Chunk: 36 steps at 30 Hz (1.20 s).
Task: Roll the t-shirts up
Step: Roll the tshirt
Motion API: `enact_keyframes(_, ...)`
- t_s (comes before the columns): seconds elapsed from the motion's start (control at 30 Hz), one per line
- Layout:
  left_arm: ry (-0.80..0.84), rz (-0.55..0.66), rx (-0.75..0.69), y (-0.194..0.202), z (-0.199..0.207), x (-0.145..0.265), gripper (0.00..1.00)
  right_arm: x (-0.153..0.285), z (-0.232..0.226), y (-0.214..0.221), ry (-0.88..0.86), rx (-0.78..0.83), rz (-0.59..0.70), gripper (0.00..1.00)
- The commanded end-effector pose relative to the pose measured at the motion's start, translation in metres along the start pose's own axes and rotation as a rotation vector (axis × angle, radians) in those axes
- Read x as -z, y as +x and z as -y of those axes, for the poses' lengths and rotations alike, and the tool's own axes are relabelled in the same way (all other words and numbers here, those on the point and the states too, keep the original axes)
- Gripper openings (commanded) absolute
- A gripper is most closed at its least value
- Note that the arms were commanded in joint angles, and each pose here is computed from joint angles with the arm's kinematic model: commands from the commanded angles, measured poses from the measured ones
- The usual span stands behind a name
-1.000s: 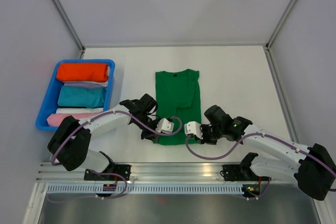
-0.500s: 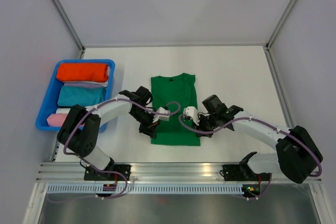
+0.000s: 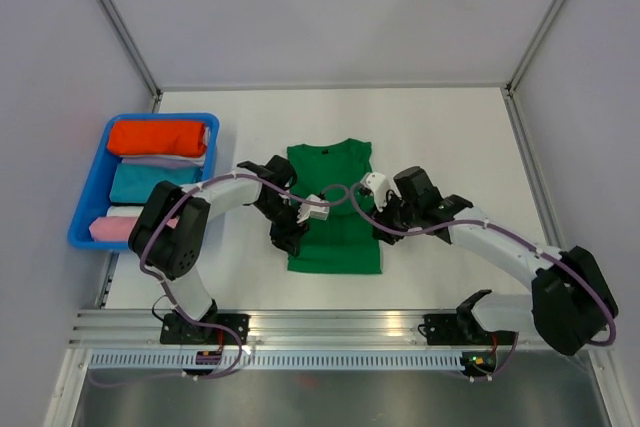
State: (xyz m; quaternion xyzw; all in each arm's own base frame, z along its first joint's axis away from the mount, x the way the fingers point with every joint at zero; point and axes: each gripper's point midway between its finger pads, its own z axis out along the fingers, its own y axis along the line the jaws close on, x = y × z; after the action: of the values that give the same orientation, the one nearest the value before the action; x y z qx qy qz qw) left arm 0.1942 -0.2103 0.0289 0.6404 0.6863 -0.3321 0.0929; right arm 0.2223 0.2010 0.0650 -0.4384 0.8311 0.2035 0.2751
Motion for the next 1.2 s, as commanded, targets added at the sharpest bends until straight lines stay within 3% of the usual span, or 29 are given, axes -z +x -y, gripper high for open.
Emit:
enact_keyframes(0.0, -0.075, 0.029, -0.014, -0.016, -0.023, 0.016, 0.54, 0.035, 0.005, -0.063, 0.085, -0.136, 0.254, 0.43)
enact_keyframes(0.1, -0.091, 0.047, 0.009, -0.022, -0.026, 0.022, 0.63, 0.039, -0.012, -0.064, 0.031, -0.259, 0.343, 0.37)
enact_keyframes(0.23, -0.111, 0.033, 0.016, -0.021, -0.027, 0.025, 0.63, 0.027, -0.033, -0.034, -0.013, -0.423, 0.331, 0.22)
enact_keyframes(0.43, -0.188, 0.01, 0.052, -0.022, -0.048, 0.029, 0.63, 0.015, -0.065, -0.03, -0.126, -0.459, 0.414, 0.12)
enact_keyframes(0.77, -0.462, -0.03, 0.049, -0.032, -0.08, 0.069, 0.62, -0.026, -0.039, -0.019, -0.02, -0.504, 0.305, 0.06)
enact_keyframes(0.93, -0.516, -0.014, -0.119, -0.048, -0.053, 0.084, 0.62, -0.041, -0.031, -0.012, 0.023, -0.54, 0.223, 0.05)
enact_keyframes(1.03, -0.553, -0.018, -0.359, -0.062, -0.016, 0.074, 0.62, -0.041, -0.024, -0.012, 0.06, -0.563, 0.209, 0.05)
enact_keyframes(1.1, -0.558, -0.01, -0.516, -0.075, 0.008, 0.056, 0.68, -0.04, -0.023, -0.011, 0.068, -0.571, 0.206, 0.05)
enact_keyframes(1.17, -0.501, -0.015, -0.578, -0.061, 0.031, 0.037, 0.77, -0.041, -0.025, -0.011, 0.061, -0.579, 0.204, 0.05)
